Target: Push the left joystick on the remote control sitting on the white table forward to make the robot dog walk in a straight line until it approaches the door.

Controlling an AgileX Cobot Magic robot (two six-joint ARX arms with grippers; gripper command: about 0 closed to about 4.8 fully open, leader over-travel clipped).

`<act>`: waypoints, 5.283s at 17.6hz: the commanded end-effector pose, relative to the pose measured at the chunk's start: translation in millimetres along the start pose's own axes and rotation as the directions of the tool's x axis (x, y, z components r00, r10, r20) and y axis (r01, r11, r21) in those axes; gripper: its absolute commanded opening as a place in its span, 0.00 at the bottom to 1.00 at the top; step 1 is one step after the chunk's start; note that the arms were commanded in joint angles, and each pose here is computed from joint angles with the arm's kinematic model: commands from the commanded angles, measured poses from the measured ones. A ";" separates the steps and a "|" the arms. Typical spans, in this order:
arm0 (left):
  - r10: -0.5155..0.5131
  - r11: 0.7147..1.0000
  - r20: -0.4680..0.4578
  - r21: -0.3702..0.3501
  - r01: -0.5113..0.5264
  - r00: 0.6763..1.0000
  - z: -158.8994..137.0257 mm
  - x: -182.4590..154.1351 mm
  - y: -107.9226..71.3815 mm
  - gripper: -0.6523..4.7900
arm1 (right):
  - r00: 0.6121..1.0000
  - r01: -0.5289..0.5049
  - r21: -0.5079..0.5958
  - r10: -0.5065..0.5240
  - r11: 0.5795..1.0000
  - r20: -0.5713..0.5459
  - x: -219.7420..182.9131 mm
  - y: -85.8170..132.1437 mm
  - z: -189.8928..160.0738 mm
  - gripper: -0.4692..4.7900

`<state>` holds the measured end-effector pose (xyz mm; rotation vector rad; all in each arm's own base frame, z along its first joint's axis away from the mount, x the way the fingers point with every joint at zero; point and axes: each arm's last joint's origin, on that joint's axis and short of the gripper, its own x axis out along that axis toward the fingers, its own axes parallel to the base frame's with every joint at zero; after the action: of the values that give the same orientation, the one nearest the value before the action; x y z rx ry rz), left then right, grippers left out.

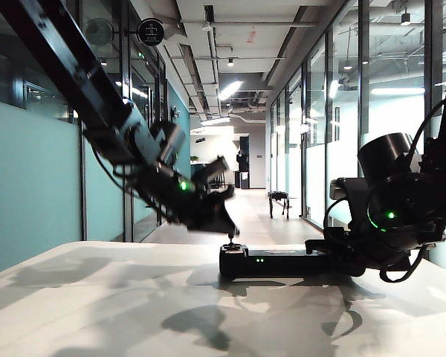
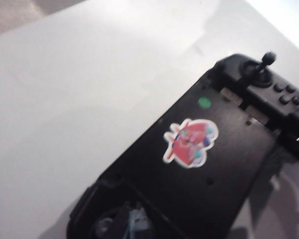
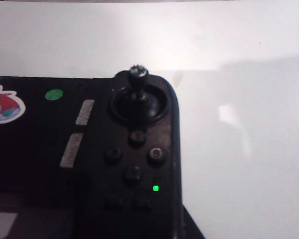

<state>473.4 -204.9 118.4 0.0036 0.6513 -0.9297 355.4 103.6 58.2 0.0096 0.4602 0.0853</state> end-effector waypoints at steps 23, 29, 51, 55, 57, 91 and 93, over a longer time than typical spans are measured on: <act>0.260 0.962 0.180 0.034 -0.270 0.949 123.4 -153.8 -77.9 0.11 | 0.998 -0.008 -0.019 0.009 1.000 0.066 -12.5 1.8 30.0 0.66; 0.304 0.951 0.184 0.003 -0.309 0.935 124.3 -155.2 -77.2 0.11 | 0.996 -0.004 -0.038 0.008 0.999 0.086 -44.5 0.6 68.9 0.27; 0.472 0.868 0.348 -0.020 -0.497 0.810 -18.6 -249.7 -142.3 0.11 | 0.952 -0.185 -0.070 0.196 0.980 0.236 -187.8 -20.9 69.6 0.08; 0.518 0.835 0.394 -0.043 -0.548 0.759 -76.1 -280.7 -164.1 0.11 | 0.942 -0.203 -0.110 0.225 0.973 0.249 -210.4 -23.6 75.0 0.08; 0.530 0.824 0.420 -0.051 -0.564 0.736 -99.1 -291.3 -171.8 0.11 | 0.935 -0.207 -0.125 0.234 0.970 0.267 -219.6 -24.7 78.2 0.08; 0.566 0.804 0.393 -0.066 -0.591 0.725 -194.8 -311.5 -190.7 0.11 | 0.873 -0.002 -0.009 0.006 1.000 0.487 -291.3 -76.7 -12.6 0.08; 0.566 0.804 0.393 -0.066 -0.591 0.725 -194.8 -311.5 -190.7 0.11 | 0.870 0.068 0.029 -0.074 0.997 0.488 -291.1 -79.5 -12.9 0.08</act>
<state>99.1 -37.2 172.8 0.0759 0.2162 -0.3156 96.5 0.7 170.9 0.0208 -0.0218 0.0453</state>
